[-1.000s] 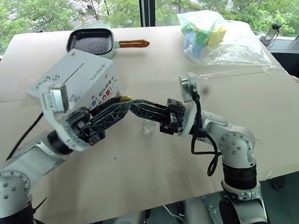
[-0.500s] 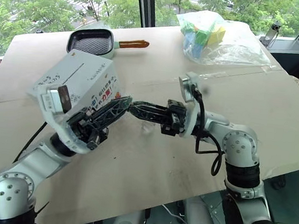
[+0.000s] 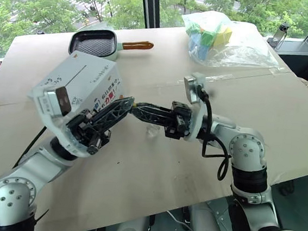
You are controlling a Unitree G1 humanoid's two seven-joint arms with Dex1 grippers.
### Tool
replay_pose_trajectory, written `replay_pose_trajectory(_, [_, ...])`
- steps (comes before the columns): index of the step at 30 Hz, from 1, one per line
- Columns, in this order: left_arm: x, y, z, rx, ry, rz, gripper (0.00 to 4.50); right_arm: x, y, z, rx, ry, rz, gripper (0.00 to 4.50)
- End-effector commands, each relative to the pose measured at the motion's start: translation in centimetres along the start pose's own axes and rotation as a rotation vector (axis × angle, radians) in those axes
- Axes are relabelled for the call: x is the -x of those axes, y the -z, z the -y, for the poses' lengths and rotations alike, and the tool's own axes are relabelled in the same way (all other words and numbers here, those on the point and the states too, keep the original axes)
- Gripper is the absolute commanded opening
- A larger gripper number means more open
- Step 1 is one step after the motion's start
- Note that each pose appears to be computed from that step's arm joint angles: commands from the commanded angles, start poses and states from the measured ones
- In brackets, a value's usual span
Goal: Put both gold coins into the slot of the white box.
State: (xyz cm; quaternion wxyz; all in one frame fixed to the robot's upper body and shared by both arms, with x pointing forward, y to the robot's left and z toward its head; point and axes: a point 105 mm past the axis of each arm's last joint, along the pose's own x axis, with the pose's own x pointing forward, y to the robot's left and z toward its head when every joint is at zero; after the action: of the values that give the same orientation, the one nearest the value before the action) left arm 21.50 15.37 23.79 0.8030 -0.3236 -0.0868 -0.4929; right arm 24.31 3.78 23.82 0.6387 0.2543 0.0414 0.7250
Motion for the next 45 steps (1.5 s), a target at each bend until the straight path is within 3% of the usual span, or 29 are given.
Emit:
replay_pose_trajectory(1, [-0.3,-0.4,1.4,-0.004,0.073,0.017,0.0,-0.4,-1.0,-0.7,0.01,-0.03,0.029,0.0])
replay_pose_trajectory(31, [-1.1,-0.3,0.9,0.001,0.034,0.011,0.0,-0.6,-0.5,-0.9,0.011,-0.034,0.008,0.0])
replay_pose_trajectory(35, [-1.3,-1.7,1.0,-0.029,0.032,0.046,0.0,-0.5,-0.6,-0.9,0.033,-0.031,0.006,1.3])
replay_pose_trajectory(39, [-2.0,-2.9,0.7,-0.13,-0.015,0.01,0.0,-0.3,-0.7,0.3,0.081,0.044,-0.009,3.2])
replay_pose_trajectory(45, [-2.8,-7.8,-1.7,-0.406,-0.261,-0.1,0.0,1.1,-2.3,1.7,0.421,0.132,-0.082,3.2])
